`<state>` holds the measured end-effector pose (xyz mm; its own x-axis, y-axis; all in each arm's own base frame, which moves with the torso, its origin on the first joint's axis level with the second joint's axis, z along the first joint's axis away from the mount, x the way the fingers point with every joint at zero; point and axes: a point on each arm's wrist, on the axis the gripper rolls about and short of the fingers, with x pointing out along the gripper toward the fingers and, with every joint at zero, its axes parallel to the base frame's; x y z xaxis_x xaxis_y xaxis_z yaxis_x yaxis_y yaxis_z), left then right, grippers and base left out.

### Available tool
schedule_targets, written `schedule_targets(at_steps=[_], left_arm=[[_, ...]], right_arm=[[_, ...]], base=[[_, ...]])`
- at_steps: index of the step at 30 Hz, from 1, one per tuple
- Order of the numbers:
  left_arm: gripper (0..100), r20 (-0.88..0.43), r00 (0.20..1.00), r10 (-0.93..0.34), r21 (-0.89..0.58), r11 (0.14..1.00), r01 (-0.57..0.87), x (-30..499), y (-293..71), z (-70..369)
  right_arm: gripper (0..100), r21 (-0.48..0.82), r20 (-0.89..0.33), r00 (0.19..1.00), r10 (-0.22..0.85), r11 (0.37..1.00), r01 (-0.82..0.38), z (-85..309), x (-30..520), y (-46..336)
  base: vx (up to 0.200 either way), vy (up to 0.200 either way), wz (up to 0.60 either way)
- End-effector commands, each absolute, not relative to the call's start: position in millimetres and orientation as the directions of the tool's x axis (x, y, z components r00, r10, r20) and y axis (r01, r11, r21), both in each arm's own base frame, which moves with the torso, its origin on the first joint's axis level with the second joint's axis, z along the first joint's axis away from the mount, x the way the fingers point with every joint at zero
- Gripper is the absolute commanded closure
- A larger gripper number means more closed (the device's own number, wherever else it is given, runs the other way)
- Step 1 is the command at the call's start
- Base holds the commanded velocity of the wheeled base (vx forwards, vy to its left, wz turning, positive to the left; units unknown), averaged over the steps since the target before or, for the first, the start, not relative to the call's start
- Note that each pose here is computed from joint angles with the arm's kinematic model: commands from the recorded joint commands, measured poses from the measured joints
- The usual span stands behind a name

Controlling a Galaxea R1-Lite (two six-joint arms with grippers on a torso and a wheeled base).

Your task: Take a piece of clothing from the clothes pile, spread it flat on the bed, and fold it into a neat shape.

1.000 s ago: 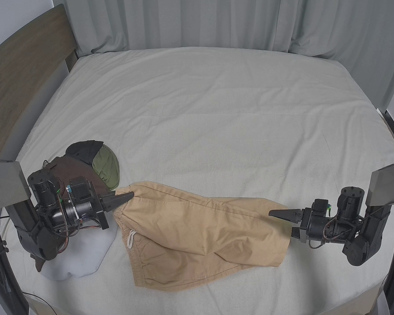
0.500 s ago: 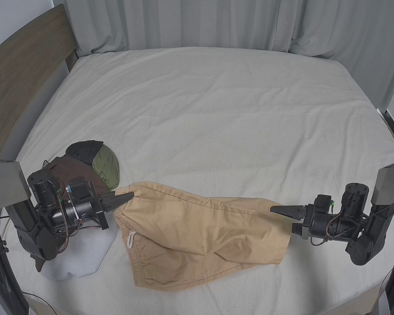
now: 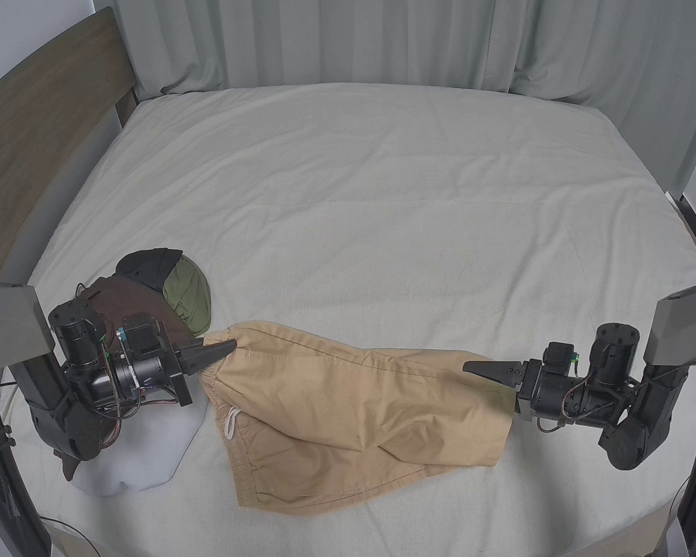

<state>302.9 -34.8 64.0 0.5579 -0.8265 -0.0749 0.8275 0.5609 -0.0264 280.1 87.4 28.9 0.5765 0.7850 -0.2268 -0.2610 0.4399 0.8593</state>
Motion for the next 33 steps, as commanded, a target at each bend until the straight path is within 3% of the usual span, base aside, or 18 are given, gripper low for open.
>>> schedule_targets(at_steps=[1, 4, 5, 21, 33], left_arm=[[100, -0.073, 0.559, -0.826, -0.024, 0.562, 0.827, 303, -35, 64], [100, -0.073, 0.559, -0.826, -0.024, 0.562, 0.827, 303, -35, 64], [100, -0.073, 0.559, -0.826, -0.024, 0.562, 0.827, 303, -35, 64], [100, -0.047, 0.558, -0.829, 0.007, 0.558, 0.83, 310, -37, 72], [100, -0.041, 0.555, -0.831, 0.014, 0.555, 0.831, 312, -38, 73]], right_arm=[[0, 0.861, -0.235, 0.57, 0.788, 0.441, -0.254, 25, 281, 89], [0, 0.859, -0.233, 0.575, 0.784, 0.443, -0.255, 25, 282, 88], [100, 0.858, -0.232, 0.577, 0.783, 0.444, -0.257, 26, 282, 88], [100, 0.783, -0.186, 0.598, 0.779, 0.486, -0.389, 42, 282, 84], [100, 0.786, -0.201, 0.581, 0.788, 0.484, -0.385, 38, 280, 86]], base=[[0.0, 0.0, 0.0], [0.0, 0.0, 0.0], [0.0, 0.0, 0.0], [0.0, 0.0, 0.0], [0.0, 0.0, 0.0]])
